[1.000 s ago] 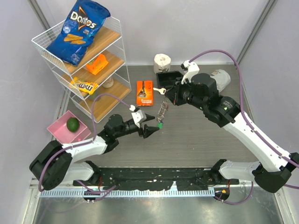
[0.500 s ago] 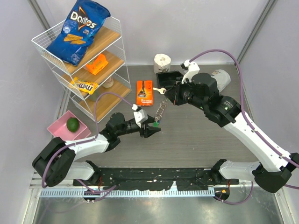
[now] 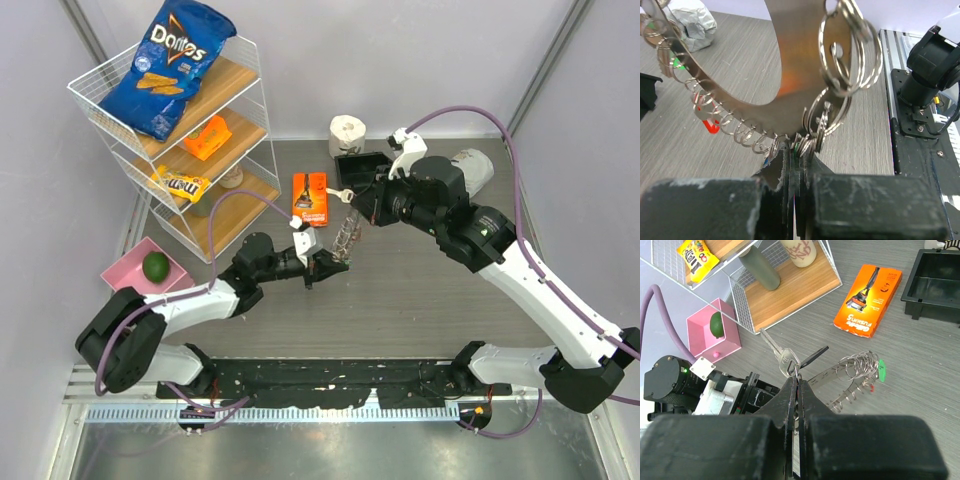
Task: Remove the keys from the keyring
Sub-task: Pick up the key from the keyring.
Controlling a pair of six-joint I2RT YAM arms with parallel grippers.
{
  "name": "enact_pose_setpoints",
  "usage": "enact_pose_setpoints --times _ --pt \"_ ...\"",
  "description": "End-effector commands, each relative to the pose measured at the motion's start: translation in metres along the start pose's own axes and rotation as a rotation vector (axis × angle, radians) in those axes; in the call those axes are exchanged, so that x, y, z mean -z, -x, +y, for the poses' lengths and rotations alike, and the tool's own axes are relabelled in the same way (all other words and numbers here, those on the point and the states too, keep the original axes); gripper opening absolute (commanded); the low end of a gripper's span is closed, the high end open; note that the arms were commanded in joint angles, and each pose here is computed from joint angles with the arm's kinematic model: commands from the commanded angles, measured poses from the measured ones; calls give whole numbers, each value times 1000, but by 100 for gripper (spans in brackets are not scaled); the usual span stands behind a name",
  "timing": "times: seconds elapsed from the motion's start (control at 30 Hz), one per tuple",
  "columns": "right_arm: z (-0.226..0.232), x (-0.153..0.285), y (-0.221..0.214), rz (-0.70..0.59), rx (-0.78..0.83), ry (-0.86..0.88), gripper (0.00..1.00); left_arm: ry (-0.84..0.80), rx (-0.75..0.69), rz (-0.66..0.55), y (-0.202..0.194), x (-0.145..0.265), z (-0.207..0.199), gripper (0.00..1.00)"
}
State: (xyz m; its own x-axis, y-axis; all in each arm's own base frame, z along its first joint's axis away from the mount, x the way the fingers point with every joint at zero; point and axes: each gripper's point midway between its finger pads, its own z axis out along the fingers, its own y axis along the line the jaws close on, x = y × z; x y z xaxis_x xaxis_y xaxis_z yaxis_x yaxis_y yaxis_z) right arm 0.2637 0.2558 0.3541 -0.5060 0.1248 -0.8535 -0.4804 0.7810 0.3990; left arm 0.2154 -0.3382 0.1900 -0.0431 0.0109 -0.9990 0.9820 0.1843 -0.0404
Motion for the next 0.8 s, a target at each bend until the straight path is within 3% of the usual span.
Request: enact_pose_setpoints --times 0.0,0.23,0.37,0.63,0.7,0.73,0.77 --pt "7 23 38 -138 -9 6 5 -3 -13 -17 15 1 -2 0" --pt "-35 25 12 -150 -1 -151 5 107 152 162 2 22 -1 0" --pt "-61 16 -25 -112 0 -221 5 171 236 274 -3 41 -6 0" --pt "-85 8 -79 -69 -2 -237 6 245 296 391 14 71 -15 0" --pt "-88 8 -89 -62 4 -228 8 254 281 388 28 75 -16 0" --pt "-89 10 -91 -62 7 -225 14 256 275 385 34 77 -17 0" --pt "-92 11 -97 -56 14 -228 26 254 270 383 40 78 -18 0"
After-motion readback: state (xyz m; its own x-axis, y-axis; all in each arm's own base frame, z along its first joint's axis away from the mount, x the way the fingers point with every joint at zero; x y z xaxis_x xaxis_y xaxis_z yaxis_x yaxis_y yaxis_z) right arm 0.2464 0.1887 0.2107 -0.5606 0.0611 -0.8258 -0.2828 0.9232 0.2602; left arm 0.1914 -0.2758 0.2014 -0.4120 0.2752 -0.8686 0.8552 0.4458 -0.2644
